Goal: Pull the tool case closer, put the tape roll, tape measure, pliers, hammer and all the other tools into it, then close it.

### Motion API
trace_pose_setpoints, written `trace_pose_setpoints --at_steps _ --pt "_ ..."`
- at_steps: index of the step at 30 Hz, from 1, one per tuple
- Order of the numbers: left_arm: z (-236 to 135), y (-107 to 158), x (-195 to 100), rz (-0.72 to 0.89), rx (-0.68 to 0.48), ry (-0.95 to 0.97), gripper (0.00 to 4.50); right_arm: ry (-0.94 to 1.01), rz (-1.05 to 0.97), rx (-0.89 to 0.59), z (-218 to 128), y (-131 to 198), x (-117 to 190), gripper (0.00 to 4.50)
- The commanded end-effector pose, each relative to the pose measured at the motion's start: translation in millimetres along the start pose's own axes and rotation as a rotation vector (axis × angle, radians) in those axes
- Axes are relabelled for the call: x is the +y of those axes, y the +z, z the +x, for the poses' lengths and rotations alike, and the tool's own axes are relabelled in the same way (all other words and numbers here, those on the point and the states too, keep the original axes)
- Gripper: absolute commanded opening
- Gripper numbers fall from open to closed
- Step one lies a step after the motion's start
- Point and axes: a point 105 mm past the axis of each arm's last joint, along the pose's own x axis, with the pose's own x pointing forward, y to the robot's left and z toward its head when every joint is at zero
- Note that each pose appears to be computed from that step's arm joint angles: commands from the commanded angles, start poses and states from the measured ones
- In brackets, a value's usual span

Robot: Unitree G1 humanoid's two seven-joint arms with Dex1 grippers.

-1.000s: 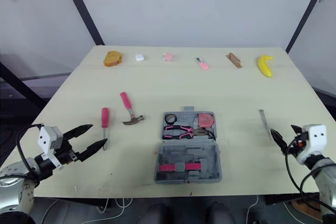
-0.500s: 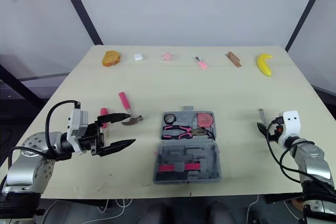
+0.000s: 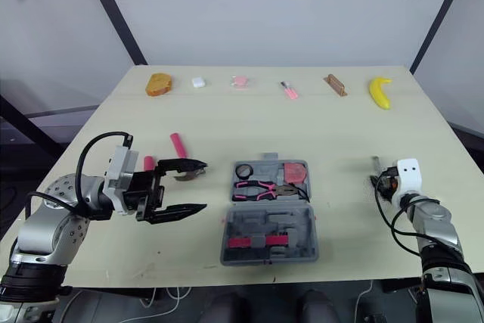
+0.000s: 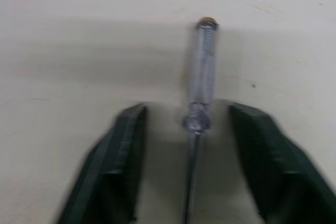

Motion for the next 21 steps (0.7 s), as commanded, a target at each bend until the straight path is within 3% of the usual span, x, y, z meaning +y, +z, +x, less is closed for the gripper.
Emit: trace_pose_setpoints --at_steps 1,4,12,21 --pt "-0.1 7.8 -0.5 0.037 -0.021 0.005 4.50 -0.035 -0.031 0.010 -3.0 -4.7 -8.2 0.84" --pt "-1.3 6.4 -0.1 0.039 -0.022 0.006 4.50 -0.029 -0.035 0.004 -2.4 -3.7 -7.1 0.07" --pt "-3.7 8.9 1.2 0.057 -0.052 0.001 4.50 0.027 -0.110 -0.085 -9.3 28.3 -6.0 0.07" --pt "-18.5 2.2 -3.3 0.040 -0.010 -0.078 4.50 0.410 -0.327 -0.138 -36.6 78.7 68.7 0.07"
